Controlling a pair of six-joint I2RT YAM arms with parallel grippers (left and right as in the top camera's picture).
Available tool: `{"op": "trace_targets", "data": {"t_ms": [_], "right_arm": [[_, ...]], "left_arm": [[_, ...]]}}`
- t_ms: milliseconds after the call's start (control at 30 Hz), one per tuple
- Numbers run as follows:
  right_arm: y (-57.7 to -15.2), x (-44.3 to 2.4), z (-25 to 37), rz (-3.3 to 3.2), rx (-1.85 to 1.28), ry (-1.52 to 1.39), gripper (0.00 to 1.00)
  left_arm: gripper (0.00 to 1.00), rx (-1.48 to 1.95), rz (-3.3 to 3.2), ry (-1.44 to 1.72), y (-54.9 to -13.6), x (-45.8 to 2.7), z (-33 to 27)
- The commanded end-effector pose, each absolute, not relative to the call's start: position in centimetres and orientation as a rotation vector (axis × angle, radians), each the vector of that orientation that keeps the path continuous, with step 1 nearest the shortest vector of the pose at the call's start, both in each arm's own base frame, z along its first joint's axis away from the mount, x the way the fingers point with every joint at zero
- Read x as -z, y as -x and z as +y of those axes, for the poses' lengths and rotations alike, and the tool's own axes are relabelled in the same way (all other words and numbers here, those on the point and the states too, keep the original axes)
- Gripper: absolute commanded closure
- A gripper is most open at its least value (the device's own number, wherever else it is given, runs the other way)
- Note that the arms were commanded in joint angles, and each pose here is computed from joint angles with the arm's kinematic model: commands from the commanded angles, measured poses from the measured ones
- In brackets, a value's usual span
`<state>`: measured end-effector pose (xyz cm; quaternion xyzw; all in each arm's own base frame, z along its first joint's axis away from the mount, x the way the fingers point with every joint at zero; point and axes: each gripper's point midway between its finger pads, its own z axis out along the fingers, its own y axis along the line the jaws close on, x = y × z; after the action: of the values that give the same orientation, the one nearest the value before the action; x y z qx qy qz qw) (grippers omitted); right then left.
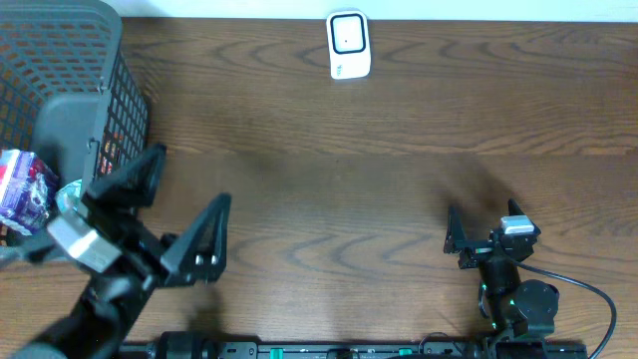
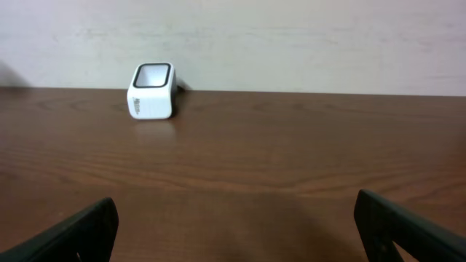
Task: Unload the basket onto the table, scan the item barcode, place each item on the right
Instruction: 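Raise the left gripper and reach into the grey basket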
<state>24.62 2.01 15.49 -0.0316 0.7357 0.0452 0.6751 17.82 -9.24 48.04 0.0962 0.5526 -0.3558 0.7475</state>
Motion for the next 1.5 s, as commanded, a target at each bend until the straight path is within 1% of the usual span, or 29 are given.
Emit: {"op": "trace_targets", "data": {"t_ms": [0,100,300,467,633,800,933,1000,1100,1300,1467], "right_arm": [[-24.6,-15.4,1.9,1.659,-0.105,0.054,0.01],[-24.6,-15.4,1.8,1.659,-0.105,0.054,0.01],[-24.6,-15.4,1.8,1.659,-0.105,0.054,0.01],[-24.6,-15.4,1.8,1.659,-0.105,0.054,0.01],[-24.6,-15.4,1.8,1.659,-0.105,0.054,0.01],[-24.6,-15.4,1.8,1.659,-0.105,0.054,0.01],[-24.6,-15.4,1.8,1.659,-0.105,0.054,0.01],[-24.6,-15.4,1.8,1.659,-0.105,0.054,0.01],[-24.6,-15.4,1.8,1.659,-0.105,0.054,0.01],[-24.6,-15.4,1.8,1.659,-0.105,0.054,0.01],[-24.6,-15.4,1.8,1.659,-0.105,0.054,0.01]], "left_arm": [[0.02,0.784,1.412,-0.338,-18.0,-47.9,-11.1],[0.02,0.798,1.519,-0.415,-17.3,-47.4,-11.9],[0.02,0.766,1.421,-0.459,-16.2,-50.1,-12.0],[0.02,0.670,1.388,-0.299,-17.1,-52.2,-9.8],[0.02,0.455,1.329,-0.131,-18.8,-55.6,-6.0],[0.02,0.216,1.444,0.062,-22.4,-57.0,-1.5],[0.02,-0.118,1.632,0.222,-25.8,-56.0,3.6],[0.02,-0.294,1.673,0.360,-26.8,-55.7,6.8],[0.02,-0.462,1.709,0.479,-27.8,-54.9,9.7],[0.02,-0.606,1.804,0.627,-29.0,-51.6,14.2],[0.02,-0.702,1.831,0.815,-27.8,-49.4,19.1]]}}
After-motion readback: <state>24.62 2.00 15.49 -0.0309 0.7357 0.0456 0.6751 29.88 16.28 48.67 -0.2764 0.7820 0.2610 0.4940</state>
